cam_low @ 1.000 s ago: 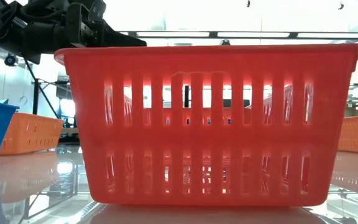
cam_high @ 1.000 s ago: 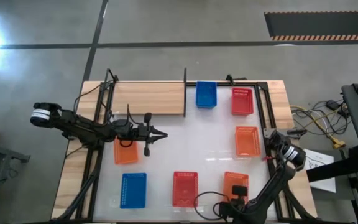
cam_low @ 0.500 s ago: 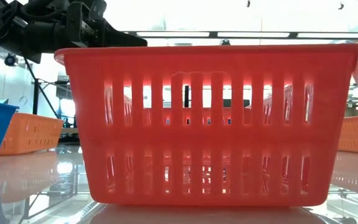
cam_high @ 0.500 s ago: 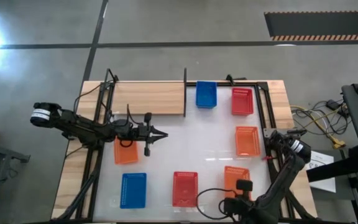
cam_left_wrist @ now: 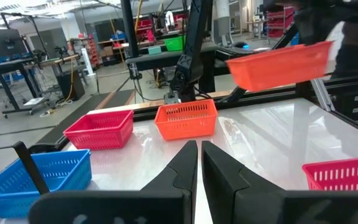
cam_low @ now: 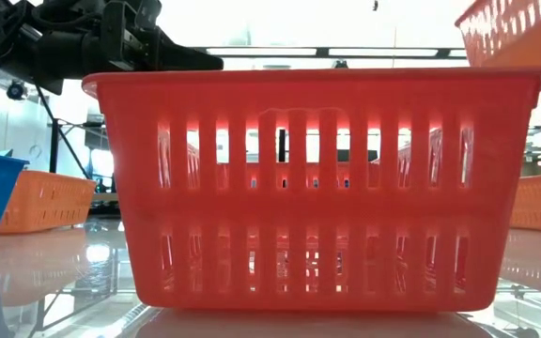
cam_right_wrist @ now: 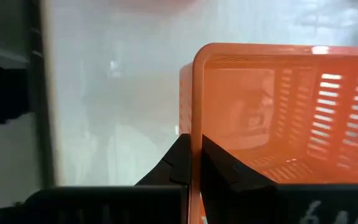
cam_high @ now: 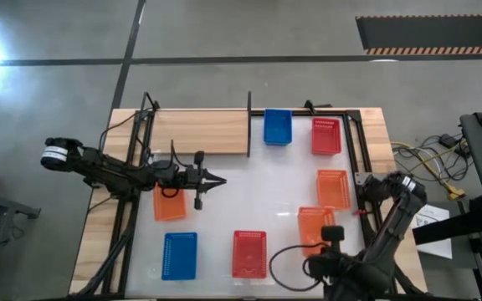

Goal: Stack baskets on shelf by color
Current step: Stack the bottom right orange bin on top of the top right orange bin

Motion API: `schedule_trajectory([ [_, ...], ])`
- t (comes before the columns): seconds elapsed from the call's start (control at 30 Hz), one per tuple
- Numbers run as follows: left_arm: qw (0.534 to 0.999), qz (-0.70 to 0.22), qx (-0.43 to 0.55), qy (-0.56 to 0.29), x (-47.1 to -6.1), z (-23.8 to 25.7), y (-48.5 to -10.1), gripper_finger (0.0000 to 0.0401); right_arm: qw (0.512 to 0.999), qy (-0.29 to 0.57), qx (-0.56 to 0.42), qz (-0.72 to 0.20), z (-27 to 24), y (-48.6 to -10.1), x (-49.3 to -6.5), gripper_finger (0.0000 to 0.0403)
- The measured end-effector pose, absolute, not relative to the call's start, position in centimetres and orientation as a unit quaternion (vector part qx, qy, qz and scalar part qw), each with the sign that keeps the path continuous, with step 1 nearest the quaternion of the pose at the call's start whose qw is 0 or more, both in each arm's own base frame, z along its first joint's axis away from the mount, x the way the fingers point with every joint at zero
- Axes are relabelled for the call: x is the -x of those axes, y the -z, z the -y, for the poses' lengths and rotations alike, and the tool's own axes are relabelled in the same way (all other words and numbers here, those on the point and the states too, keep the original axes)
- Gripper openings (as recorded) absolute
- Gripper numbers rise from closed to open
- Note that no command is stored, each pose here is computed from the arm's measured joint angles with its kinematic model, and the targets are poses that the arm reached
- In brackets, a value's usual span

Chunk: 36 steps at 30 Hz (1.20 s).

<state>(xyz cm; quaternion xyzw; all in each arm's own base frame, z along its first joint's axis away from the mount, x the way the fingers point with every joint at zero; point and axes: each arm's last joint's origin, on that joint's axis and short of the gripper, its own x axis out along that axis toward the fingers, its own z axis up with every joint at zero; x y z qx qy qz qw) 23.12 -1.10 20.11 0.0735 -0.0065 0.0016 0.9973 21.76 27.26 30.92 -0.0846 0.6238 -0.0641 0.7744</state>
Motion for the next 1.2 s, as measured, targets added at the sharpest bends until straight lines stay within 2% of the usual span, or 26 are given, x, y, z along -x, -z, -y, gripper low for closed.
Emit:
schedule_trajectory([
  [0.27,0.997,0.006,-0.073,-0.002,-23.1,1.1,-20.1,0.0006,0.763,0.083,0.073,-0.637,-21.7,-31.5,-19.0,0.0009],
  [0.47,0.997,0.012,-0.073,-0.002,-23.3,1.1,-20.4,0.0006,0.740,0.092,0.102,-0.658,-16.3,-30.5,-18.1,0.0008],
  [0.6,0.997,0.012,-0.072,-0.002,-23.3,1.1,-20.5,0.0006,0.734,0.083,0.087,-0.669,-13.4,-29.3,-17.5,0.0008],
  [0.9,0.997,0.009,-0.072,-0.002,-23.3,1.1,-20.4,0.0006,0.744,0.069,0.045,-0.663,-10.5,-26.2,-14.7,0.0008],
  [1.2,0.997,0.011,-0.073,-0.002,-23.3,1.1,-20.5,0.0006,0.738,0.072,0.029,-0.670,-9.3,-24.3,-14.0,0.0008],
])
